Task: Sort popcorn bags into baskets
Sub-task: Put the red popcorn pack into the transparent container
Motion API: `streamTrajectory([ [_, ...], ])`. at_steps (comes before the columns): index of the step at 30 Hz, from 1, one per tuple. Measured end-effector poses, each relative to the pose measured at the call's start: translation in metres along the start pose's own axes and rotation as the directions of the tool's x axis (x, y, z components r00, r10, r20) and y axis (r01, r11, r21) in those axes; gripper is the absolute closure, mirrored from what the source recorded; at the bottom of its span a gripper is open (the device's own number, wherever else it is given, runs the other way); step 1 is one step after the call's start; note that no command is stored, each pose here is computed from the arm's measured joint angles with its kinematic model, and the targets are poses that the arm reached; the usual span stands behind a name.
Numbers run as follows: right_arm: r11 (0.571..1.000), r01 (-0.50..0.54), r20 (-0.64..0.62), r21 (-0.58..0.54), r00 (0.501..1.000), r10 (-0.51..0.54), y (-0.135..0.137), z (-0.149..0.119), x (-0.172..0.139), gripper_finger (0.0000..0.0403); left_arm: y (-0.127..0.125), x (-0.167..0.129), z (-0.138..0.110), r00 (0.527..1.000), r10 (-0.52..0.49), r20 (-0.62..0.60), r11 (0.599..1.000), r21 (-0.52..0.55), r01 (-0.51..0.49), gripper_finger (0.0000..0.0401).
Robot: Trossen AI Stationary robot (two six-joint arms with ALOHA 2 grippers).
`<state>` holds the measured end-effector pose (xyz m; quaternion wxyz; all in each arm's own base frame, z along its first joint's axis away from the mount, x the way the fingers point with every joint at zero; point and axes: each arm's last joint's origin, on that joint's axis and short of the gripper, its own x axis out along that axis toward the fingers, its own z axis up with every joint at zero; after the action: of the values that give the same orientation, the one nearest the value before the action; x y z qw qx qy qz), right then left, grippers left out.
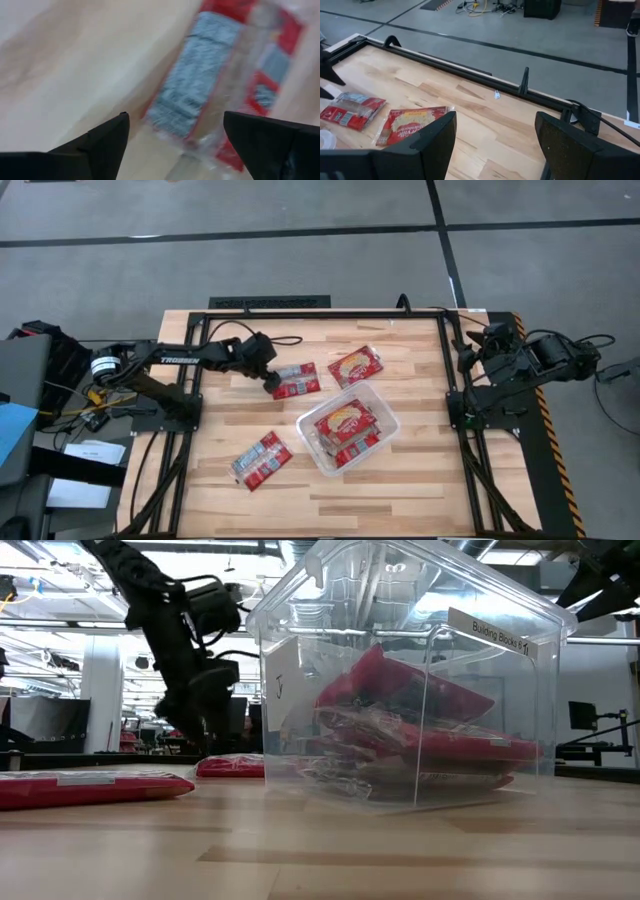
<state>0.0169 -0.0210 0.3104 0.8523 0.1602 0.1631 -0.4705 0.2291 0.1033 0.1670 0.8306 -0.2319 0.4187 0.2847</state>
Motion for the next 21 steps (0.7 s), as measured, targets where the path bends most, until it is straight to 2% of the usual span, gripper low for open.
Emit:
streamTrajectory([
  [4,1.000,0.000,0.000,0.000,1.000,0.000,0.000,0.000,0.000,0.0107,0.003,0.006,-0.004,0.998,-0.055,0.019,0.998,0.034,0.055,0.0090],
  [8,1.000,0.001,0.000,0.001,1.000,-0.001,0.000,0.000,0.000,0.0107,0.006,0.023,-0.014,0.991,-0.132,-0.036,0.990,0.051,0.134,0.0090],
  [15,1.000,-0.002,-0.001,0.008,1.000,0.002,0.000,0.000,0.000,0.0107,0.005,0.061,-0.019,0.984,-0.155,-0.087,0.985,0.063,0.161,0.0097],
  [18,1.000,-0.002,-0.002,0.019,1.000,0.002,0.000,0.000,0.000,0.0107,0.004,0.069,-0.017,0.984,-0.154,-0.089,0.986,0.056,0.160,0.0132],
  [21,1.000,-0.002,-0.002,0.021,1.000,0.002,0.000,0.000,0.000,0.0107,0.004,0.071,-0.015,0.988,-0.141,-0.071,0.989,0.040,0.144,0.0197],
])
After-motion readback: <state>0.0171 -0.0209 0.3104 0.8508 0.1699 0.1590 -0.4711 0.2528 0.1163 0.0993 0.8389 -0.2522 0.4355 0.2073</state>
